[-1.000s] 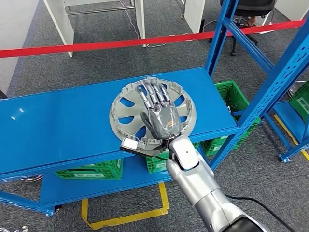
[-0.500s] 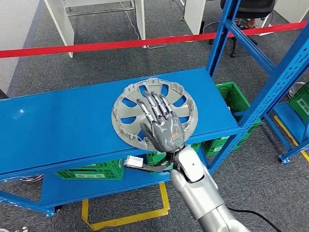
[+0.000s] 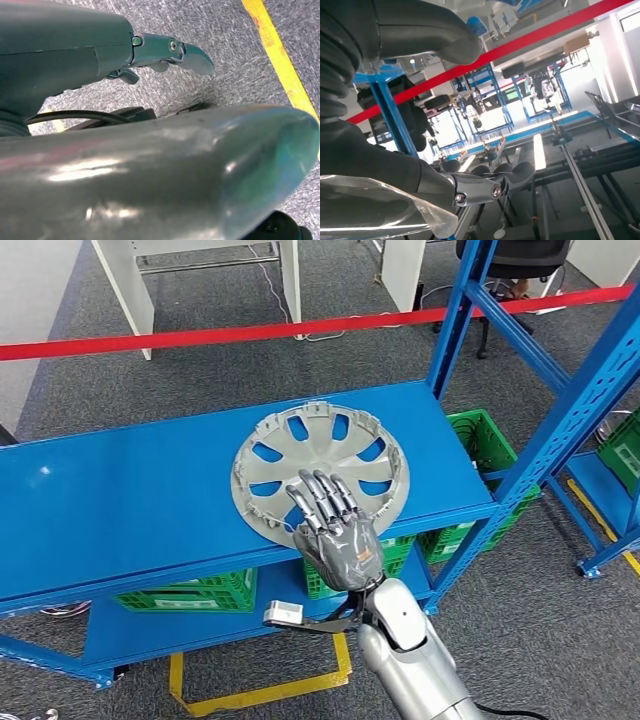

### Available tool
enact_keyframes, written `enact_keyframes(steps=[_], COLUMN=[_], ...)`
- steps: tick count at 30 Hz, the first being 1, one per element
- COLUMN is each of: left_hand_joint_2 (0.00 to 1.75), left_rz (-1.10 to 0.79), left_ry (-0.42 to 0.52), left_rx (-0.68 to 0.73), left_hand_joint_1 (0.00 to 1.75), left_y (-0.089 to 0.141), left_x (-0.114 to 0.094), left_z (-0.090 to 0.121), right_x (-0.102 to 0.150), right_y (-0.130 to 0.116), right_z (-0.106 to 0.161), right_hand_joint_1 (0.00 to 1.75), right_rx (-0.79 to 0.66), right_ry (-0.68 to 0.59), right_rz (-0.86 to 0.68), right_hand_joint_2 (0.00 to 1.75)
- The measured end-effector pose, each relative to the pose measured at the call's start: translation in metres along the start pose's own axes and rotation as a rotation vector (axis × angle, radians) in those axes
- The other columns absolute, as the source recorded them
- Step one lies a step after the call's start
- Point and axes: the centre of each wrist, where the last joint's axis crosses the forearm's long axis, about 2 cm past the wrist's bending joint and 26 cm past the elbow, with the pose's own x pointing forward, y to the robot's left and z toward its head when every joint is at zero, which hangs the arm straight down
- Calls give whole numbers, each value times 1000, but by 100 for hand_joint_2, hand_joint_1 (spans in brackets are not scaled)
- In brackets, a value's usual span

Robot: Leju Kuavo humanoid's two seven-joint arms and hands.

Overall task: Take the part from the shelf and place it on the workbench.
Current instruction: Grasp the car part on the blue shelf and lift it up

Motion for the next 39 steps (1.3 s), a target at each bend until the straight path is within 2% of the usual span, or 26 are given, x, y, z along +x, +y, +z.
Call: enact_keyframes(steps=[8, 19, 25, 32, 39], left_hand_joint_2=[0, 0, 0, 0, 0], left_rz=[9, -2, -3, -3, 6], left_ry=[2, 1, 1, 1, 7], left_rx=[5, -3, -8, -8, 3], left_hand_joint_1=[0, 0, 0, 0, 0], left_y=[0, 0, 0, 0, 1], left_x=[0, 0, 0, -1, -1], left_z=[0, 0, 0, 0, 0], right_x=[8, 11, 6, 3, -22], right_y=[4, 13, 19, 21, 39], right_z=[5, 16, 17, 19, 23], right_hand_joint_1=[0, 0, 0, 0, 0], right_rx=[26, 105, 148, 164, 267], right_ry=[-16, -12, 25, 24, 9], right_rz=[-9, 52, 141, 165, 261], right_hand_joint_2=[175, 175, 175, 175, 175])
